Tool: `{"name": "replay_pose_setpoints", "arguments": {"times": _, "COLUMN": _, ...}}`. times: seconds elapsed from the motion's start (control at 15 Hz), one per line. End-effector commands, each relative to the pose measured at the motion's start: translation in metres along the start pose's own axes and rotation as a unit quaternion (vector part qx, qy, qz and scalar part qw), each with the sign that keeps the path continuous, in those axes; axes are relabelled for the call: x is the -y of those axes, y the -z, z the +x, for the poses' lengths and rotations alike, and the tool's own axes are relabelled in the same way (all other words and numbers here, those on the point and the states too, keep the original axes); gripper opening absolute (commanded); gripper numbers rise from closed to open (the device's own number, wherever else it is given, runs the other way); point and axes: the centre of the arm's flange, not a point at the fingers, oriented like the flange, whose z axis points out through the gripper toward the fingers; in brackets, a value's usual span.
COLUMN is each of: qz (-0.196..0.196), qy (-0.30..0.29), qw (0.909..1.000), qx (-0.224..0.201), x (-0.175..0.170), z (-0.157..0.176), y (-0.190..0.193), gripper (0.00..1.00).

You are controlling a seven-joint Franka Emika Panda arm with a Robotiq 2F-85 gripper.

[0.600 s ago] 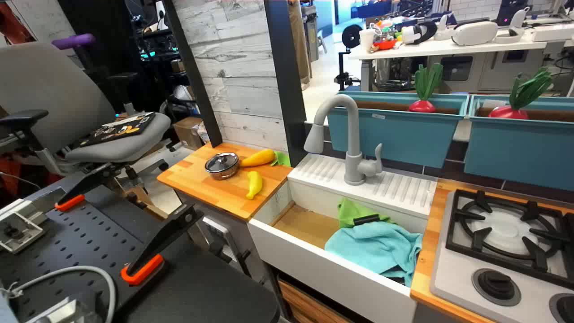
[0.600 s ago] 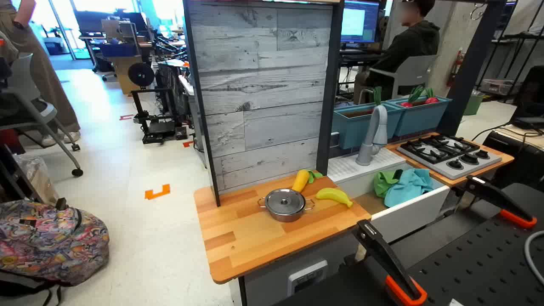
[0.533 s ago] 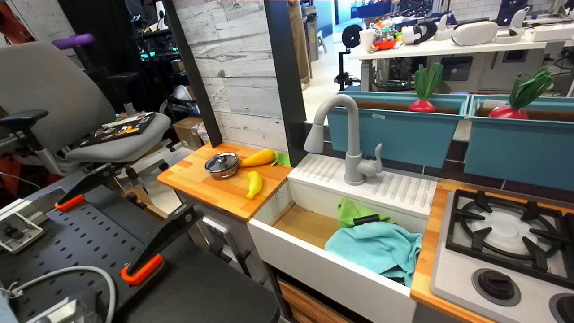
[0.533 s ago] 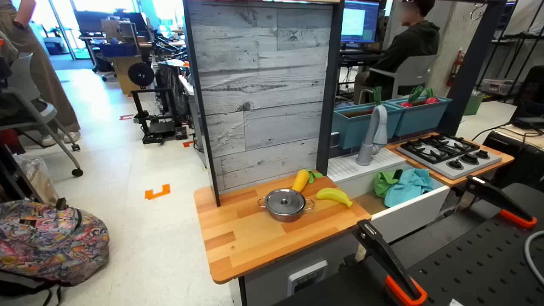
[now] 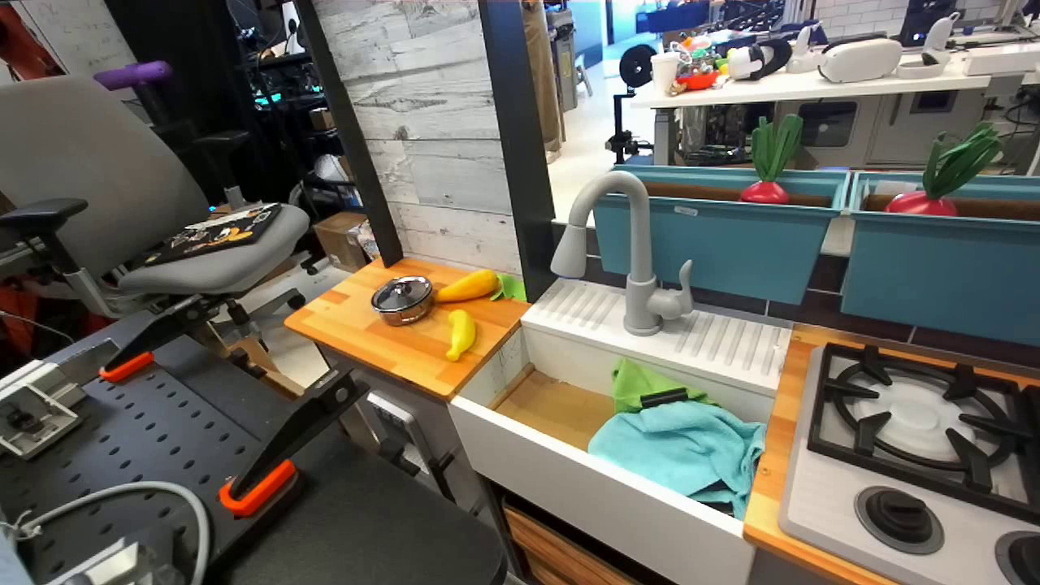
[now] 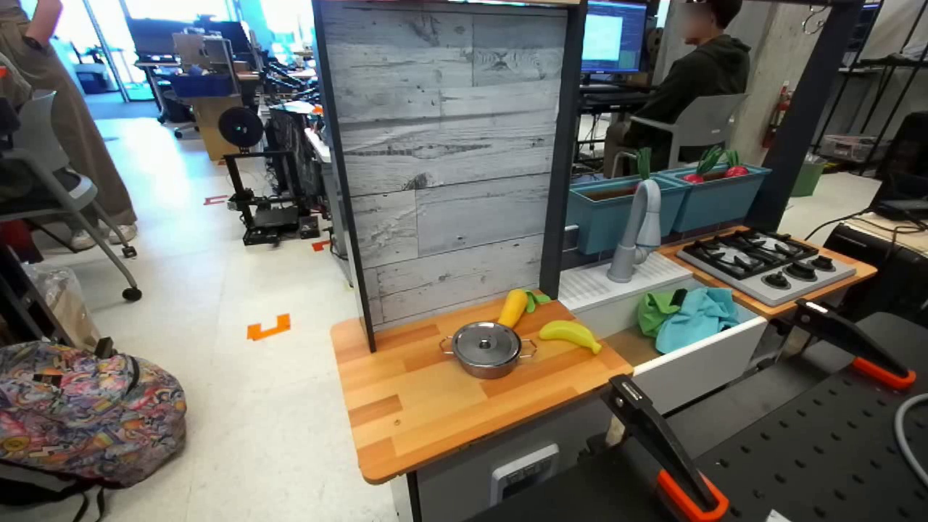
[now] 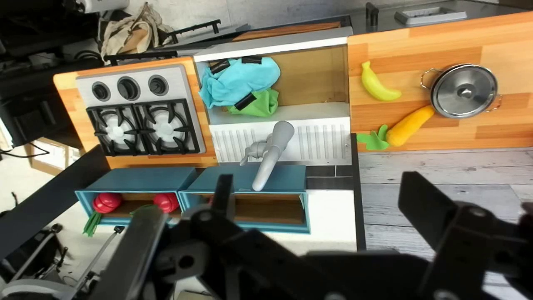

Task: Uncover the pot and then put the carrot toy on it

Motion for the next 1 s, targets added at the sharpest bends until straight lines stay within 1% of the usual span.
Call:
{"name": "replay_pose_setpoints", "arguments": {"times": 0.0, "qz": 0.0, "qy": 0.0, "qw": 1.0, "qx": 0.0, "x": 0.0, "z": 0.0, "y": 0.0, "gripper": 1.0}}
{"name": "replay_pose_setpoints", "arguments": {"times": 0.2, "qz": 0.013, "qy": 0.008, "qw": 0.9998, "qx": -0.01, "x": 0.011, "z": 0.005, "y": -0.028, "gripper": 1.0}}
{"name": "replay_pose_setpoints", "arguments": {"times": 0.33, "qz": 0.026, "qy": 0.009, "qw": 0.9993, "qx": -0.027, "x": 0.025, "z": 0.009, "y": -0.054, "gripper": 1.0}}
{"name": "replay_pose_setpoints", "arguments": {"times": 0.53, "qz": 0.067, "qy": 0.029, "qw": 0.9968, "qx": -0.033, "x": 0.051, "z": 0.011, "y": -0.107, "gripper": 1.0}}
{"name": "replay_pose_setpoints", "arguments": {"times": 0.67, "qz": 0.101, "qy": 0.033, "qw": 0.9935, "qx": -0.041, "x": 0.071, "z": 0.01, "y": -0.143, "gripper": 1.0}}
{"name": "replay_pose_setpoints", "arguments": {"times": 0.93, "qz": 0.171, "qy": 0.042, "qw": 0.9834, "qx": -0.042, "x": 0.114, "z": 0.004, "y": -0.215, "gripper": 1.0}}
